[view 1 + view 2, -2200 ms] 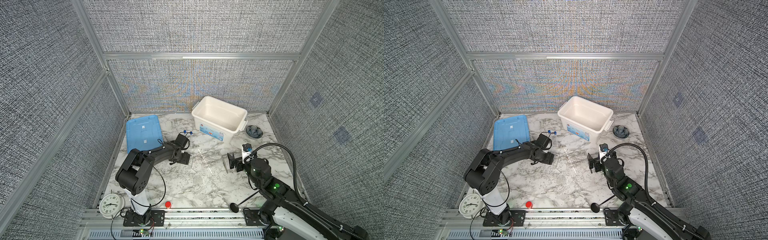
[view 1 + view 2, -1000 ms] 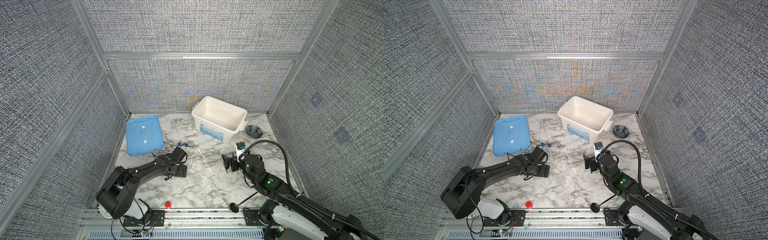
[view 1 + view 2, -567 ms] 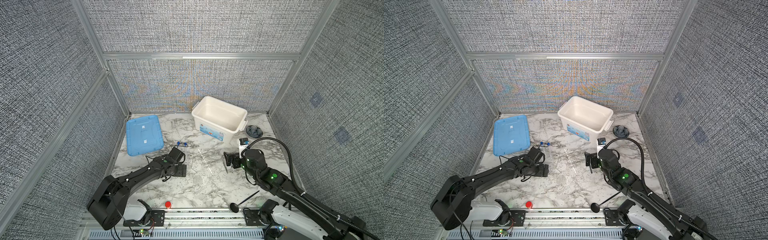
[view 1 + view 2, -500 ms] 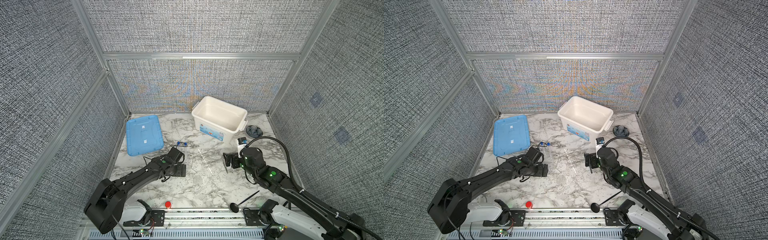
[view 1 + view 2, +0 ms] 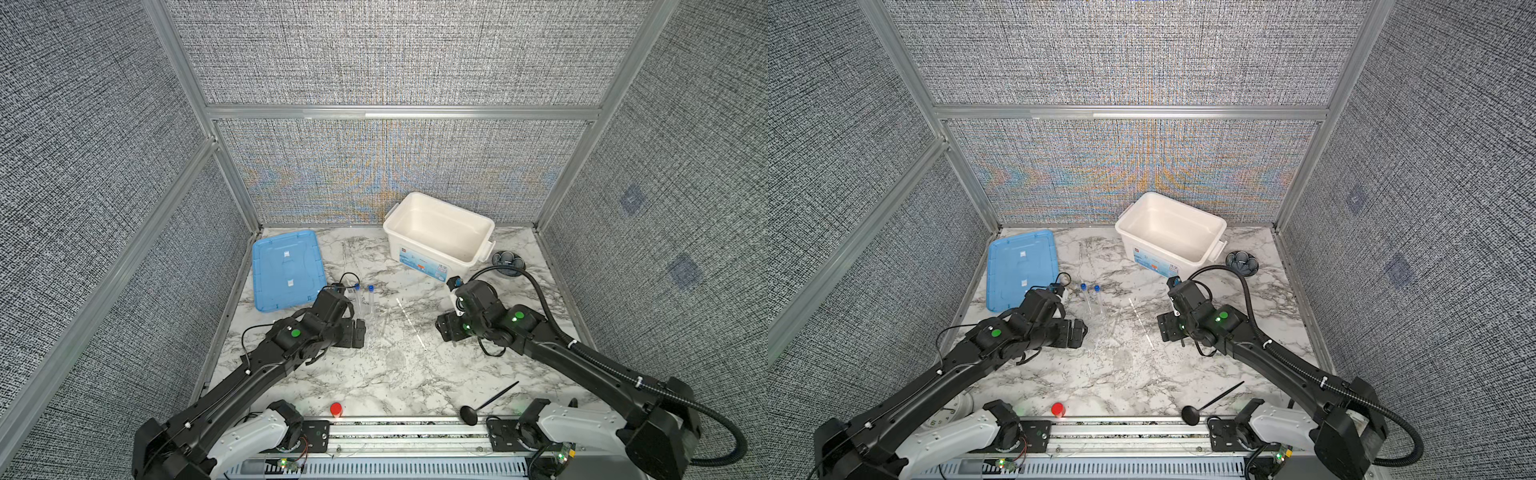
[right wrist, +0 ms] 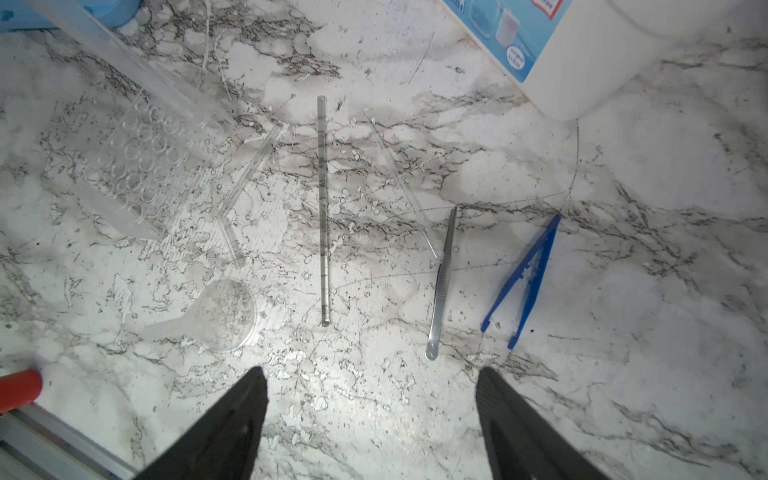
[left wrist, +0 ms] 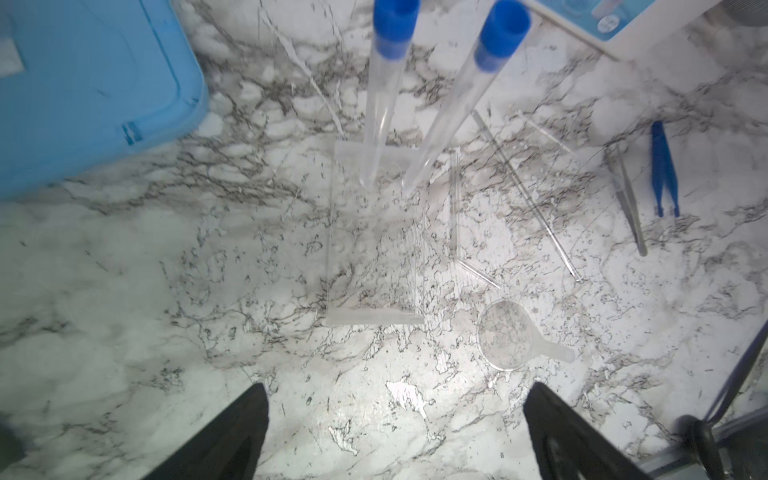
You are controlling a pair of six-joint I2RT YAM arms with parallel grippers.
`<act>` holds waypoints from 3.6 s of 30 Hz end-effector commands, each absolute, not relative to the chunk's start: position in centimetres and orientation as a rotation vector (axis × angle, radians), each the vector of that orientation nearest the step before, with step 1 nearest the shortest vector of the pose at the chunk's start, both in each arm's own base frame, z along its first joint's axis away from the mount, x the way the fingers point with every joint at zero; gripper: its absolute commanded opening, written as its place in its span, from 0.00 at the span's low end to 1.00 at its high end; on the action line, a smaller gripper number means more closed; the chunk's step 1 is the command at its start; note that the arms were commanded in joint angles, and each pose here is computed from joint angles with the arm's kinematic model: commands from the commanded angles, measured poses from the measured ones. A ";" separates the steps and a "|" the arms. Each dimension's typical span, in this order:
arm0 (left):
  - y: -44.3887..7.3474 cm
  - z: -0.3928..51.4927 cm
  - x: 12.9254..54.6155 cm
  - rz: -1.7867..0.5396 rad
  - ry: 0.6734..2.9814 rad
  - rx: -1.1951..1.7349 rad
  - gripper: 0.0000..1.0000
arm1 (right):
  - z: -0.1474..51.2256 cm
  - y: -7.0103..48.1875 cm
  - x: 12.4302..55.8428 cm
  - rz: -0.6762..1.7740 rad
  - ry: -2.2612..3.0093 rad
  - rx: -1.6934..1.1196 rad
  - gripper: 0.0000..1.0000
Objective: Organize the chemistry lab equipment
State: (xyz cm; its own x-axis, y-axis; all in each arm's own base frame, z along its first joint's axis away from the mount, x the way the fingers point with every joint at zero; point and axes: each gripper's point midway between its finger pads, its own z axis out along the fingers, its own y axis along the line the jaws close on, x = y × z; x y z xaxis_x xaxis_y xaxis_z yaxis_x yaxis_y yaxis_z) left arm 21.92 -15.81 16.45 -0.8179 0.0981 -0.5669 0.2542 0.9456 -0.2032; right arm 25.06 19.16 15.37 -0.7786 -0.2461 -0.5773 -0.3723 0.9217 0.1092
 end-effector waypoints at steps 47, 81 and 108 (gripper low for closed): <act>-6.4 12.5 27.9 -0.156 2.587 -0.186 0.99 | 20.5 15.1 31.8 0.382 2.405 0.495 0.71; -16.9 6.2 24.0 -0.263 2.786 0.254 0.99 | 22.5 10.8 27.5 0.301 2.297 0.432 0.78; -17.1 3.2 23.6 -0.112 2.935 0.190 0.78 | 21.5 9.7 25.8 0.359 2.266 0.495 0.78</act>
